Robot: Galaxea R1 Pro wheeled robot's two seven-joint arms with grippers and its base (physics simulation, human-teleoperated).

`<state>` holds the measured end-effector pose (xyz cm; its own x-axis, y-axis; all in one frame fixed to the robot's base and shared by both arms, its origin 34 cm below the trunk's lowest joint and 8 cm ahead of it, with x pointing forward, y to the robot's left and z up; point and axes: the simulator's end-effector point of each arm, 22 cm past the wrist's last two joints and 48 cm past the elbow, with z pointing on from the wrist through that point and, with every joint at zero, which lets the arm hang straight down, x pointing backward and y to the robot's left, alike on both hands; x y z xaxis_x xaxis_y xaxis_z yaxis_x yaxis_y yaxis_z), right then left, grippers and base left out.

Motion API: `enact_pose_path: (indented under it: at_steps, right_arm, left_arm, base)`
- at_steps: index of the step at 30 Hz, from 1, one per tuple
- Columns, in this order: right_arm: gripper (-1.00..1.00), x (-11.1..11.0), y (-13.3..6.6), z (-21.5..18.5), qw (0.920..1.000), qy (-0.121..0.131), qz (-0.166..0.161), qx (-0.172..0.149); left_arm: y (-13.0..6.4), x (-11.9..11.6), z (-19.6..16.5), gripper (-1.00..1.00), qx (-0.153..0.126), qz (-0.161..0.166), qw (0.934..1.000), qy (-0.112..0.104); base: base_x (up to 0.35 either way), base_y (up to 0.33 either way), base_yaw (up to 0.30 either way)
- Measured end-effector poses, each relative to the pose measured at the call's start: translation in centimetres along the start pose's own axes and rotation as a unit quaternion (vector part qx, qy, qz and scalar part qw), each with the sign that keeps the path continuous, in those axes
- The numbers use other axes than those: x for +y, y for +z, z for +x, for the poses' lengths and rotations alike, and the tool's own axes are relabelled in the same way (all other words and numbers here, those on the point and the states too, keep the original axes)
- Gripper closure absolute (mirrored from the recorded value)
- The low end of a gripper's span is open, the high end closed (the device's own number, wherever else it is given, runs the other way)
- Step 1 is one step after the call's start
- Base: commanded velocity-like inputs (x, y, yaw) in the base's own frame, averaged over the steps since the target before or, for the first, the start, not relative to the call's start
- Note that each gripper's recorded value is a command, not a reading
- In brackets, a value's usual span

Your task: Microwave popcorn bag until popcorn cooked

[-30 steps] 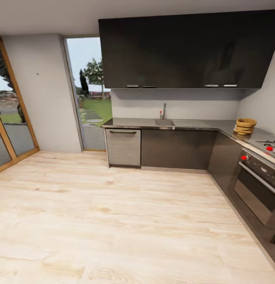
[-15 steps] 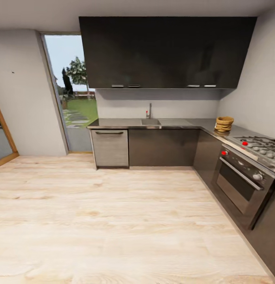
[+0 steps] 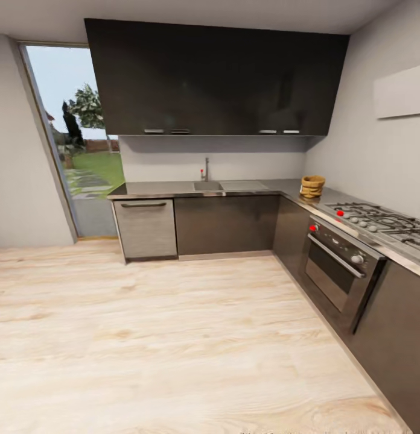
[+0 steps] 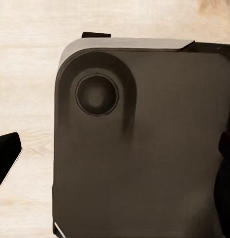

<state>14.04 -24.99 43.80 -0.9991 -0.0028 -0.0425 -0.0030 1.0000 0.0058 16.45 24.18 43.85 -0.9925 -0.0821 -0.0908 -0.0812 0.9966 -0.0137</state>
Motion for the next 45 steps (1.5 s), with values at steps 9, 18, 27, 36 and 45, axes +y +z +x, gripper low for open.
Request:
enact_pose_path:
  at_steps: [9, 18, 27, 36, 45]
  right_arm:
    - [-1.00, 0.00, 0.00, 0.00, 1.0000, 0.001, 0.000, 0.000]
    - [-1.00, 0.00, 0.00, 0.00, 1.0000, 0.001, 0.000, 0.000]
    - [-1.00, 0.00, 0.00, 0.00, 1.0000, 0.001, 0.000, 0.000]
    - [-1.00, 0.00, 0.00, 0.00, 1.0000, 0.001, 0.000, 0.000]
    - [-1.00, 0.00, 0.00, 0.00, 1.0000, 0.001, 0.000, 0.000]
  left_arm:
    - [0.00, 0.08, 0.04, -1.00, 0.001, -0.002, 1.0000, 0.000]
    - [0.00, 0.05, 0.08, -1.00, 0.001, -0.002, 1.0000, 0.000]
    - [0.00, 0.16, 0.08, -1.00, 0.002, -0.003, 1.0000, -0.001]
    - [0.00, 0.12, 0.00, -1.00, 0.000, -0.003, 1.0000, -0.001]
    - [0.00, 0.28, -0.01, -1.00, 0.001, -0.004, 1.0000, -0.002]
  base:
    - [0.000, 0.000, -0.246]
    - [0.000, 0.000, -0.245]
    - [0.000, 0.000, -0.246]
    - [0.000, 0.000, -0.246]
    - [0.000, 0.000, -0.245]
